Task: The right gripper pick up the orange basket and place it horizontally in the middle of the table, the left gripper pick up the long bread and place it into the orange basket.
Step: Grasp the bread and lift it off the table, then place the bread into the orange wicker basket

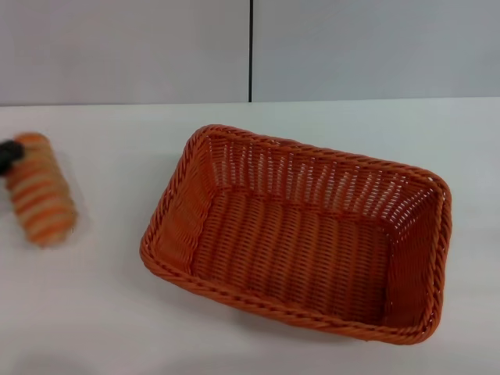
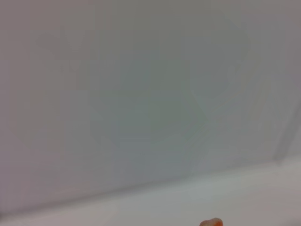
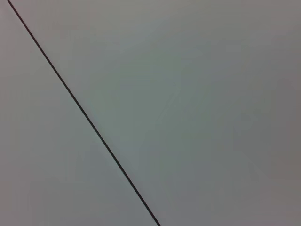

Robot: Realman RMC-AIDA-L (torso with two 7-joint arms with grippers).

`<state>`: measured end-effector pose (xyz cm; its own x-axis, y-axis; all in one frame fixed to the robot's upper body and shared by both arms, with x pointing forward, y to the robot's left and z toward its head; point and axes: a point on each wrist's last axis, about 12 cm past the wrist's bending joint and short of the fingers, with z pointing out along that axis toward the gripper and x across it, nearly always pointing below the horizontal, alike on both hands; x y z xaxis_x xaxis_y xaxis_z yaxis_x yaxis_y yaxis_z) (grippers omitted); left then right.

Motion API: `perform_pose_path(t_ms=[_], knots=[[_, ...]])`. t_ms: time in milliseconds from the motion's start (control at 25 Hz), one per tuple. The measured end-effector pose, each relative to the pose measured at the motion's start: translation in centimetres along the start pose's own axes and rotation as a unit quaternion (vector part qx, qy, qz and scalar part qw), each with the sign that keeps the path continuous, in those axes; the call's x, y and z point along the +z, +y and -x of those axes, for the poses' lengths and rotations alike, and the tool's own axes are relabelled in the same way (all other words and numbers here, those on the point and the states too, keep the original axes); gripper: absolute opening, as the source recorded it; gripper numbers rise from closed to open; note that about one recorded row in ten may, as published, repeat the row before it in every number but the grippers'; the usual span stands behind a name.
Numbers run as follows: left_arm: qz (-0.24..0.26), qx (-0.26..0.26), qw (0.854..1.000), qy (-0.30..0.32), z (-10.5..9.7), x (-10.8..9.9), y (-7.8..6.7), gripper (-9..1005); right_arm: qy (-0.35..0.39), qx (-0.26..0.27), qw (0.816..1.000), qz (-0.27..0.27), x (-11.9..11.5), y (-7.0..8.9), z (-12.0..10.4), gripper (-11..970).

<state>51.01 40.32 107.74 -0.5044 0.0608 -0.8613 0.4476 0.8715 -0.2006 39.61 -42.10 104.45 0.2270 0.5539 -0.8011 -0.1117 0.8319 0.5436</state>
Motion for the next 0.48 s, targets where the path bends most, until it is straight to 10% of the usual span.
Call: perform_pose_path(t_ms=[240,480], knots=[[0.029,-0.038,0.990,-0.132,2.5,-2.2,0.9,126,-0.001,0.001,1.000,0.000,0.0,0.0,0.0,409],[-0.119,-0.057,0.965,-0.228,4.8,-0.5,-2.9,124,-0.003,0.004,1.000,0.002,0.1,0.2,-0.2,409]])
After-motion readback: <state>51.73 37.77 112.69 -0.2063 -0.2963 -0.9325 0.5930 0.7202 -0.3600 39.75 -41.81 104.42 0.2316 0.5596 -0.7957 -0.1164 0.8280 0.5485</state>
